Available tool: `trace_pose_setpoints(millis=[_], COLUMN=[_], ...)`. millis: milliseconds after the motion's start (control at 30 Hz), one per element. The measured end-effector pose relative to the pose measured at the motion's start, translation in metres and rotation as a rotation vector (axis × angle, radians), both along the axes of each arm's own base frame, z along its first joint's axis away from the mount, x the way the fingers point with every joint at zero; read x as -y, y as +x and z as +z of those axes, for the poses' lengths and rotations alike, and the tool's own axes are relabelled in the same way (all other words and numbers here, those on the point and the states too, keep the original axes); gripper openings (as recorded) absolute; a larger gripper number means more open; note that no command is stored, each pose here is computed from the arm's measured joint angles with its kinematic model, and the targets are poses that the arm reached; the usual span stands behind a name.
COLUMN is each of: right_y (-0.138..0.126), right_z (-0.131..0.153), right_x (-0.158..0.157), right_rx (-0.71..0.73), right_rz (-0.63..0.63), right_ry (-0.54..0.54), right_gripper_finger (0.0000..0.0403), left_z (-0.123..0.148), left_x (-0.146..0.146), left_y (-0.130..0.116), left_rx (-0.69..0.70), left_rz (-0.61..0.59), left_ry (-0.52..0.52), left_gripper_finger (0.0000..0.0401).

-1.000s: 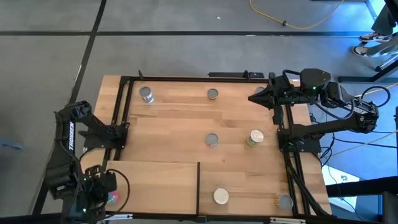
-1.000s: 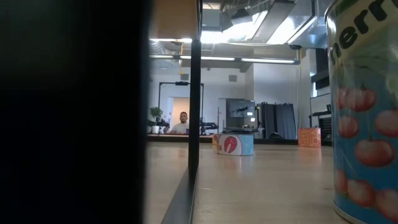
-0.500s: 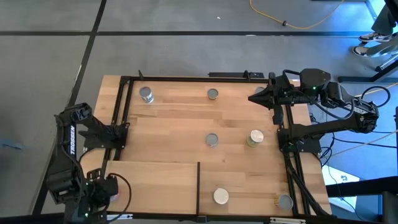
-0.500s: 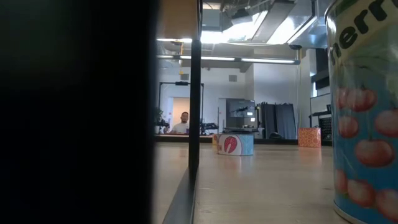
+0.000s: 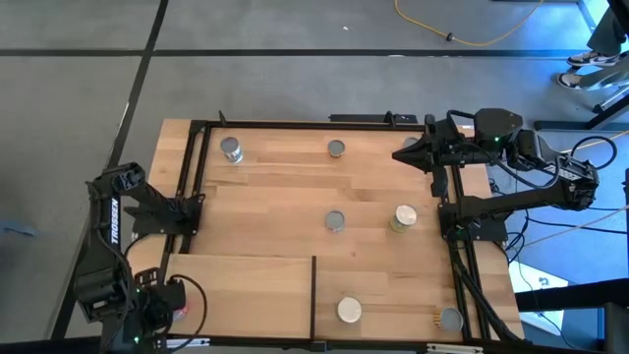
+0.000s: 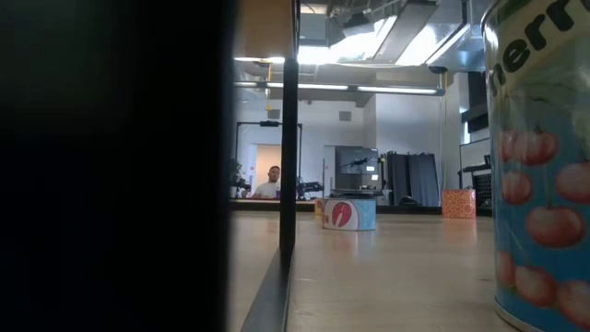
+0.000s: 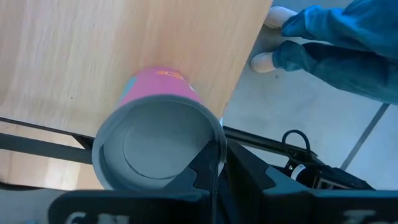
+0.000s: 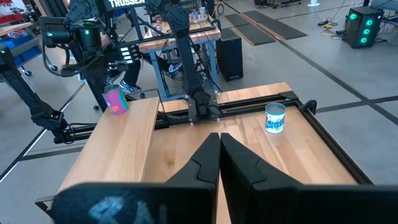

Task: Pick and place cans onto a shelf
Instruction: Put the canned chicken soup on the shelf, then put the canned mixed fruits on the shelf

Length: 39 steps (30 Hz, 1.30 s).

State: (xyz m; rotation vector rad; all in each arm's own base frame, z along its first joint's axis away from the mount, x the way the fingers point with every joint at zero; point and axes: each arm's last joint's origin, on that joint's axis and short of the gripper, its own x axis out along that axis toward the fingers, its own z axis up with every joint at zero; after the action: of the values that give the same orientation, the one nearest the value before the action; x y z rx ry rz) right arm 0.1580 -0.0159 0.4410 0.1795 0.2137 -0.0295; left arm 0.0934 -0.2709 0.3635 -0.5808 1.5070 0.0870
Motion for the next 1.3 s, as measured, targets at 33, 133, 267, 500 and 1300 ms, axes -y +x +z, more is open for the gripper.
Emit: trace_pose_setpoints(millis=[33,133,267,500,1300], right_y=[0.0,0.0,0.0,0.0,0.011], right_z=[0.0,0.0,0.0,0.0,0.0], right_x=[0.0,0.0,0.0,0.0,0.001], right_rx=[0.0,0.0,0.0,0.0,0.017], right_rz=[0.0,0.0,0.001,0.001,0.003], right_ry=[0.0,0.0,0.0,0.0,-0.011], right_gripper_finger=[0.0016,0.0016,0.0016,0.0016,0.0016], left_z=[0.0,0.001,0.001,0.02,0.108], left_x=[0.0,-0.001,-0.001,-0.004,-0.108], left_y=[0.0,0.0,0.0,0.004,0.018], left_rx=[0.0,0.001,0.002,0.076,0.919], left_rz=[0.001,0.003,0.003,0.028,0.243], left_ry=[0.0,-0.003,-0.004,-0.037,0.319], left_gripper_finger=[0.0027,0.0027,0.0028,0.0028,0.0022])
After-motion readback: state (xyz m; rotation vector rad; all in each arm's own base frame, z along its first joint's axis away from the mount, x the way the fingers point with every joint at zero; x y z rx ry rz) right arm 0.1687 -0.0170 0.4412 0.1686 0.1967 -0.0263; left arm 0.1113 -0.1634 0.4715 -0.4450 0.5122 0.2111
